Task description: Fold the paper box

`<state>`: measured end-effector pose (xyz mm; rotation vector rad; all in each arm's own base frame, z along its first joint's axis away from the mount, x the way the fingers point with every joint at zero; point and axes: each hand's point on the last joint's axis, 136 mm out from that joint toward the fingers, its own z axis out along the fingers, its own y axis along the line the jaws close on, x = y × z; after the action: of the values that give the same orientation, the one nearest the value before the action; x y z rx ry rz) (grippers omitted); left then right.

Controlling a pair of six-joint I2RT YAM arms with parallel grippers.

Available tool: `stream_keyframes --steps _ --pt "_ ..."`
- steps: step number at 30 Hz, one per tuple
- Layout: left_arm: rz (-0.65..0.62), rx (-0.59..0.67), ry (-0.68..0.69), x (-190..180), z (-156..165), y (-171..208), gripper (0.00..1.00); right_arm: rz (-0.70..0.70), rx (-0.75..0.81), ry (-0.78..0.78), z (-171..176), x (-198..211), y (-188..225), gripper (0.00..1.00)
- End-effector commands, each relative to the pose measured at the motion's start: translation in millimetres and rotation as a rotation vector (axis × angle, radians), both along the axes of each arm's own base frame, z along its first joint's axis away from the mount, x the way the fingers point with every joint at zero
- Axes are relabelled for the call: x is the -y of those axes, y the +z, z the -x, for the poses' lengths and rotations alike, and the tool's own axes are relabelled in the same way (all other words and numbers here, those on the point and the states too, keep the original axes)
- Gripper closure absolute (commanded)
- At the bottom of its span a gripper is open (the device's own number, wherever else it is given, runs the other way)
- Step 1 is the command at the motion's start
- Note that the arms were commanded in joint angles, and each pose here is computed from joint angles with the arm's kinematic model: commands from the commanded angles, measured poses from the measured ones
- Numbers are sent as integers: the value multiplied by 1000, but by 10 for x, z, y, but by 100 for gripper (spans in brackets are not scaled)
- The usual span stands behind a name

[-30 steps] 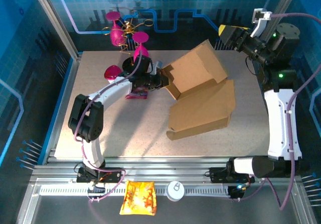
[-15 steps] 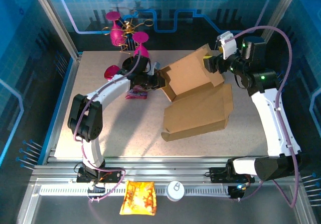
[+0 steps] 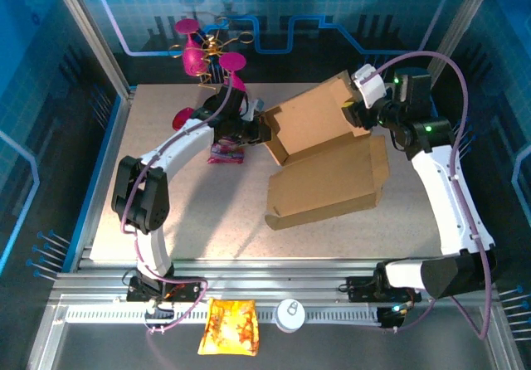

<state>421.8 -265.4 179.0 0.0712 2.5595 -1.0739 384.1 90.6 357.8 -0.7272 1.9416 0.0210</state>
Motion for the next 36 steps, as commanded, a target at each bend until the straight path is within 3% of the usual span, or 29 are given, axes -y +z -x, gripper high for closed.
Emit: stream_keyframes --steps 1,8,14,17,24,36 --pt "-4 12 -14 -17 -25 44 100 88 15 -96 -129 129 -49 47" --pt "-13 12 -5 -39 -23 40 100 208 49 -180 -268 130 -62 55" --pt "-38 10 15 -55 -34 66 100 293 96 -260 -341 174 5 69" --pt "-60 7 29 -60 -38 93 100 355 124 -314 -377 220 1 81" --pt "-123 -37 140 -169 -39 169 100 358 134 -417 -375 336 14 98" --pt "-316 -139 344 -417 142 297 100 422 60 -600 -393 596 -133 100"
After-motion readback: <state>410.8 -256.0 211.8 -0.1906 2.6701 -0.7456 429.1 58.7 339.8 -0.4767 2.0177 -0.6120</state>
